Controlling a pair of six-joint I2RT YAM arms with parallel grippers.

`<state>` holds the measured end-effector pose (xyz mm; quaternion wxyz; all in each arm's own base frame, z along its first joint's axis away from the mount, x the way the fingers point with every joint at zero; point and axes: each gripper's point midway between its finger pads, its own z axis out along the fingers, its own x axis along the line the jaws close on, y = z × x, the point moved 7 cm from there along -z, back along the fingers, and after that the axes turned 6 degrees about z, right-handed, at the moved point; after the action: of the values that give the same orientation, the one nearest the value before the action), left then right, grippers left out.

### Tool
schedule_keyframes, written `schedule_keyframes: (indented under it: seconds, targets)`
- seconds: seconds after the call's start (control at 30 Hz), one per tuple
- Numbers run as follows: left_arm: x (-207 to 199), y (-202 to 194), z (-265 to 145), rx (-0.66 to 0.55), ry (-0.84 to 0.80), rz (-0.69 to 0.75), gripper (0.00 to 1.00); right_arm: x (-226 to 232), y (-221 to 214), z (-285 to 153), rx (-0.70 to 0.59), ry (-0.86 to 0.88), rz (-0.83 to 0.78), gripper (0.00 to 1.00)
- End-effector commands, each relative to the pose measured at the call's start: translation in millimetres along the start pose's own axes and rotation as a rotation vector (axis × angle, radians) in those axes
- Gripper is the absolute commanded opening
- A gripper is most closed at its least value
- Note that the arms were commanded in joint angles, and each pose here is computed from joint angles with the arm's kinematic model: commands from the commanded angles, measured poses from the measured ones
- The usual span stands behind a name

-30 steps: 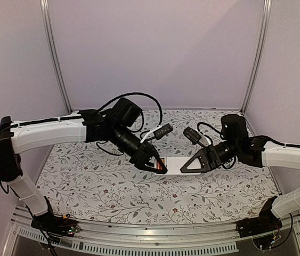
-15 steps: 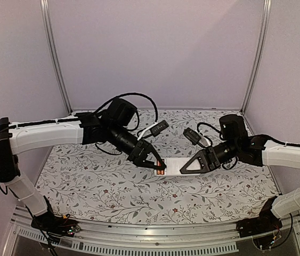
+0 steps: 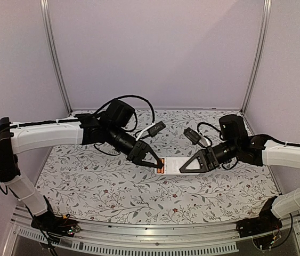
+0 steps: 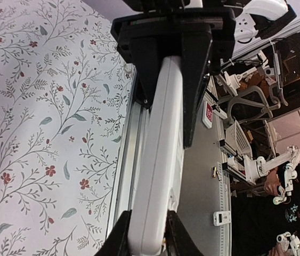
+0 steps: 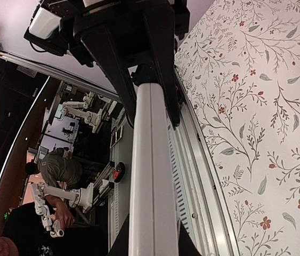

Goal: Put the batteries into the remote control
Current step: Load the battery into the battery compartment.

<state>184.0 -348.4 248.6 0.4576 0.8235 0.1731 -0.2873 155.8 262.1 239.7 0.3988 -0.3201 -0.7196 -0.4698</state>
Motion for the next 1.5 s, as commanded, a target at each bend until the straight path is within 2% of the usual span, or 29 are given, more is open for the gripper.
schedule_keyframes:
  seconds: [0.0, 0.03, 0.13, 0.23, 0.4, 0.67, 0.93, 1.13, 1.3, 1.4, 1.47]
  targets:
    - [9, 0, -9, -0.015, 0.069, -0.006, 0.21, 20, 5, -4, -0.002, 0.036, -0.071, 0.00]
    - [8, 0, -9, -0.014, 0.063, -0.005, 0.26, 19, 5, -4, -0.001, 0.035, -0.071, 0.00]
    - [1, 1, -11, -0.017, 0.016, 0.003, 0.50, 16, 4, -6, -0.003, 0.023, -0.062, 0.00]
    - [-4, 2, -15, -0.032, 0.008, 0.020, 0.54, 13, 5, -12, -0.020, 0.015, -0.055, 0.00]
    - [0, -1, -12, -0.016, 0.019, 0.013, 0.45, 15, 7, -18, -0.036, 0.015, -0.063, 0.00]
    - [-6, 1, 2, 0.022, 0.018, 0.040, 0.46, 14, 8, -17, -0.029, 0.021, -0.051, 0.00]
    - [-3, 7, 9, 0.016, -0.026, -0.020, 0.37, 13, 8, -16, -0.030, 0.016, -0.056, 0.00]
    - [-3, 1, 15, 0.041, -0.066, -0.047, 0.25, 15, 8, -17, -0.039, 0.009, -0.066, 0.00]
    - [-5, -2, 17, 0.055, -0.076, -0.048, 0.24, 15, 8, -18, -0.041, 0.005, -0.071, 0.00]
    - [-5, -1, 17, 0.054, -0.066, -0.041, 0.16, 15, 8, -18, -0.038, 0.006, -0.070, 0.00]
    - [-6, 1, 17, 0.051, -0.063, -0.031, 0.17, 15, 7, -17, -0.035, 0.006, -0.067, 0.00]
